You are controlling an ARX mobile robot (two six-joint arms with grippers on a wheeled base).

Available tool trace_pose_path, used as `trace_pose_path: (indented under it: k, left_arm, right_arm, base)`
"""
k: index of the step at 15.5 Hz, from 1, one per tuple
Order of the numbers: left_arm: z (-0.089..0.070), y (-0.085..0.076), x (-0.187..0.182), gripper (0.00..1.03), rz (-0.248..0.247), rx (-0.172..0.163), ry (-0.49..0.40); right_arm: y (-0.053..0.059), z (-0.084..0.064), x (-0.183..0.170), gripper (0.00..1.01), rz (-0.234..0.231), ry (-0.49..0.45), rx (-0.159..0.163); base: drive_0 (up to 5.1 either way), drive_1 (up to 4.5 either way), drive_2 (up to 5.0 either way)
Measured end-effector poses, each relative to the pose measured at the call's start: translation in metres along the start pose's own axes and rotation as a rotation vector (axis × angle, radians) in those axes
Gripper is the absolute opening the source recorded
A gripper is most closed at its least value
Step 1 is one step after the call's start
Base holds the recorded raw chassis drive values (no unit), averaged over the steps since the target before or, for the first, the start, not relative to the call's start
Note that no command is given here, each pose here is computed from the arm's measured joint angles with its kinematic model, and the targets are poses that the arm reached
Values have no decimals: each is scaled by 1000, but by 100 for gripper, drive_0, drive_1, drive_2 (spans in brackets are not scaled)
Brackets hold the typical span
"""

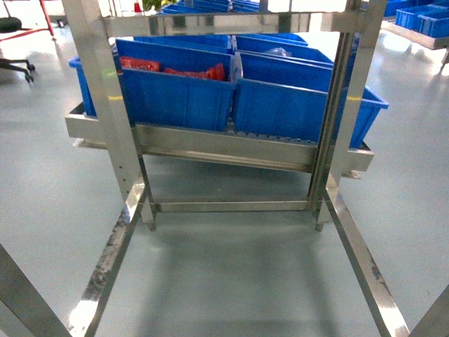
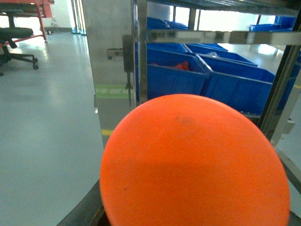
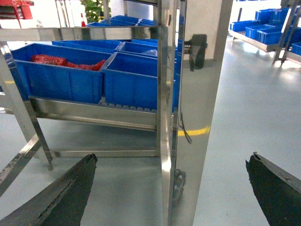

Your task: Pick capacitor and pack into box

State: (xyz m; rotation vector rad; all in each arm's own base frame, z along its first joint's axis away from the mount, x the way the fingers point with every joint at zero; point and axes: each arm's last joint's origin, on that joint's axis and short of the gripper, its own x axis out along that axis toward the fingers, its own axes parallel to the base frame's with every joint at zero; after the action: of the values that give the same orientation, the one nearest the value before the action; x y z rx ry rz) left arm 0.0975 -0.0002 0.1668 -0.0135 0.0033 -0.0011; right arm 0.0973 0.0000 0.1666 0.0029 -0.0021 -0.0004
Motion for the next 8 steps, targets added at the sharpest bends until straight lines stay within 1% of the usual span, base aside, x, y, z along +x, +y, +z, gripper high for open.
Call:
trace_pose_path:
  k: [8]
  left_arm:
    - [0, 0, 0, 44, 0, 0, 0]
  right_arm:
    - [0, 0, 0, 98, 0, 1, 0]
  base:
    - [0, 0, 0]
